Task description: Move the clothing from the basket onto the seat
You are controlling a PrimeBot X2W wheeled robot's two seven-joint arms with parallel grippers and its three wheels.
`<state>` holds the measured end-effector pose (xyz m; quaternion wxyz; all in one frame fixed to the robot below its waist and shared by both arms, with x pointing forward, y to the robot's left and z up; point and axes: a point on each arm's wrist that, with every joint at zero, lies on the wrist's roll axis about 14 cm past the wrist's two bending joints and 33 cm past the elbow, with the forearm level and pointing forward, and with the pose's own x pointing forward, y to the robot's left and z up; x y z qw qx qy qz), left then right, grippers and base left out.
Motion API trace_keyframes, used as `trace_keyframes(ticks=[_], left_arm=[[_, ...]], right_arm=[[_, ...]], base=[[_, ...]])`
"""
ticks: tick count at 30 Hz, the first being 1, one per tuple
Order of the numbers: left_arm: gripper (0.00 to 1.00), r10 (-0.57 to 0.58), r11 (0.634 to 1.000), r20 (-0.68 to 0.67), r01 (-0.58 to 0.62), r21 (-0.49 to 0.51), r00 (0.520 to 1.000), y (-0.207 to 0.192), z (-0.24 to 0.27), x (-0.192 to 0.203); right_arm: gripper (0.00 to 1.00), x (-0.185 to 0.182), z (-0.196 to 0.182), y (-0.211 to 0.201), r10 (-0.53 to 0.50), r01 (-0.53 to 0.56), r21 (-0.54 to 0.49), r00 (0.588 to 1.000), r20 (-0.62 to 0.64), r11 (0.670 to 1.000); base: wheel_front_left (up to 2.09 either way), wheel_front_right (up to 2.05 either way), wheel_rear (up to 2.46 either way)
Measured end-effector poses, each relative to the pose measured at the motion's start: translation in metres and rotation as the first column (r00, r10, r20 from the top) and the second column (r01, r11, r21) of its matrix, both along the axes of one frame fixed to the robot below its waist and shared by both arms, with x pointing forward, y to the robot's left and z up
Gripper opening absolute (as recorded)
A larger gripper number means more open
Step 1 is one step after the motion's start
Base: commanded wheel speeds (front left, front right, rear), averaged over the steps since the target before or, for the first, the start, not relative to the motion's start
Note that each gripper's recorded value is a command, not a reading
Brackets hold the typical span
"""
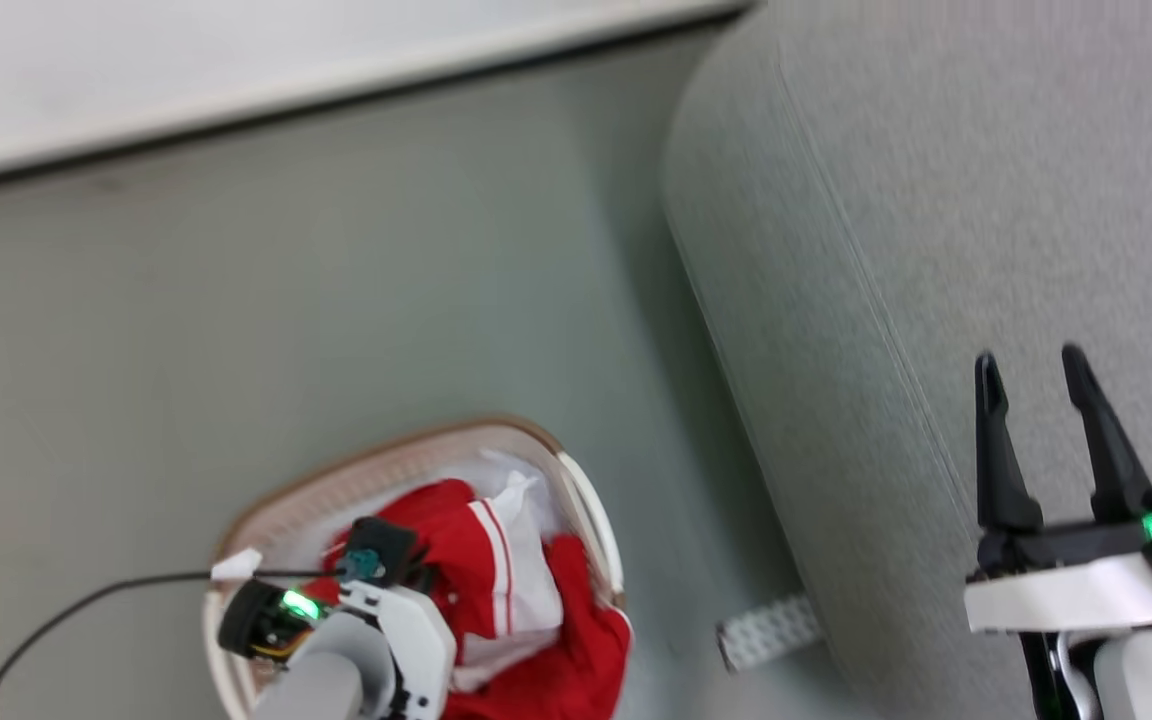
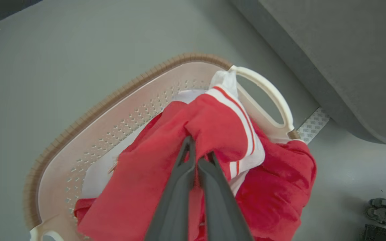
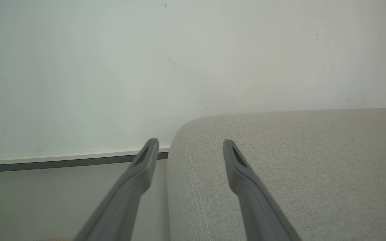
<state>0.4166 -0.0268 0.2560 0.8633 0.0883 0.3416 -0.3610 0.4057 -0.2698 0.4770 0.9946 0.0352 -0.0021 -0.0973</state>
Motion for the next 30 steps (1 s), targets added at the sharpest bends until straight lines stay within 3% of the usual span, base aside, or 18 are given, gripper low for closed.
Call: trace_keyframes(ticks=[7, 13, 22, 30], left_arm=[[0.0, 0.132, 0.985, 0.138, -0.114, -0.13, 0.982, 0.01, 0.072, 0.007], [0.0, 0.261, 0.947, 0.273, -0.19, -0.259, 0.926, 0.024, 0.141, 0.015], [0.0, 0.373, 0.891, 0.423, -0.191, -0.413, 0.826, 0.036, 0.233, 0.006], [0.0, 0.424, 0.866, 0.504, -0.174, -0.469, 0.753, 0.053, 0.288, -0.004]], right_arm=[[1.0, -0.028, 0.008, 0.012, 0.021, -0.021, -0.001, 1.0, 0.014, 1.0], [1.0, -0.045, 0.019, 0.028, 0.062, -0.062, -0.005, 0.997, 0.047, 0.998], [1.0, -0.062, 0.035, 0.053, 0.135, -0.137, 0.003, 0.985, 0.107, 0.991], [1.0, -0.073, 0.037, 0.068, 0.176, -0.178, 0.006, 0.977, 0.121, 0.984]], base=[[0.0, 0.0, 0.0], [0.0, 0.0, 0.0], [0.0, 0.0, 0.0], [0.0, 0.0, 0.0]])
